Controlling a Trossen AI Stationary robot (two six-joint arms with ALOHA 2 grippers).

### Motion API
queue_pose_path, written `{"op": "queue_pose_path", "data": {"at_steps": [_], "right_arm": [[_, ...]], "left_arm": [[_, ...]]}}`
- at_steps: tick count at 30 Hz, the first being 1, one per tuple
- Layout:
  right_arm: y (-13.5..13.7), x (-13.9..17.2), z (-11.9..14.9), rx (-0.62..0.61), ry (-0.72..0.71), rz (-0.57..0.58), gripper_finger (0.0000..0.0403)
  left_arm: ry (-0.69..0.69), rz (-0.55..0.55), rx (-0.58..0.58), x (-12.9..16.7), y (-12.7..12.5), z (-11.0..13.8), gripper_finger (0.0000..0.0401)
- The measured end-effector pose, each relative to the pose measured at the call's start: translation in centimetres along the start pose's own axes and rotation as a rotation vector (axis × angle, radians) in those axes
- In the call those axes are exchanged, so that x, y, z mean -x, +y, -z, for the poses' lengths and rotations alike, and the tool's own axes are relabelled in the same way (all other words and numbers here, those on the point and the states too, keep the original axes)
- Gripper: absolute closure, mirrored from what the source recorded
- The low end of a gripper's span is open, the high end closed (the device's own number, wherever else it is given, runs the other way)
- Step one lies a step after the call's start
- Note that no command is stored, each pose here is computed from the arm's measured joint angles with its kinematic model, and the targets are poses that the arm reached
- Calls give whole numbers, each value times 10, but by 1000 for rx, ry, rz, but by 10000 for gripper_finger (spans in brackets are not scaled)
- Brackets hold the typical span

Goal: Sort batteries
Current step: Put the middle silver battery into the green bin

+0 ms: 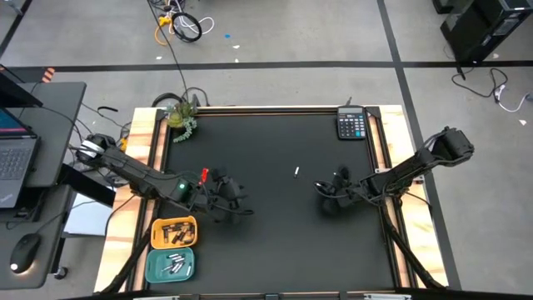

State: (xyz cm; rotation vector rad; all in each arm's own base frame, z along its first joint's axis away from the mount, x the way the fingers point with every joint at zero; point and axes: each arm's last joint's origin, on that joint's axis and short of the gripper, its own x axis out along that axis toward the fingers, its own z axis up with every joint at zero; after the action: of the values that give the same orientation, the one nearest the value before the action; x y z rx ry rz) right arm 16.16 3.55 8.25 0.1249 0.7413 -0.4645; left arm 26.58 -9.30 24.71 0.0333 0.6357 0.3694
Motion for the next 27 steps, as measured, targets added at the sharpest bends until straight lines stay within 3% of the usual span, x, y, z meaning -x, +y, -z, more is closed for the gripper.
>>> {"op": "queue_pose_path", "data": {"at_steps": [6, 9, 13, 19, 27], "right_arm": [[15, 0, -23, 97, -75, -75, 375], [24, 1, -39, 133, -128, -80, 375], [37, 7, -61, 160, -246, -126, 375], [61, 24, -82, 239, -426, -325, 375], [87, 27, -96, 306, -466, -392, 375]], "left_arm": [[-48, 13, 19, -28, -19, 2, 210], [-72, 15, -32, -47, -31, 6, 199], [-145, 45, -87, -75, -51, 13, 205], [-277, 67, -140, -101, -69, 20, 228], [-419, 123, -45, -105, -69, 6, 235]]}}
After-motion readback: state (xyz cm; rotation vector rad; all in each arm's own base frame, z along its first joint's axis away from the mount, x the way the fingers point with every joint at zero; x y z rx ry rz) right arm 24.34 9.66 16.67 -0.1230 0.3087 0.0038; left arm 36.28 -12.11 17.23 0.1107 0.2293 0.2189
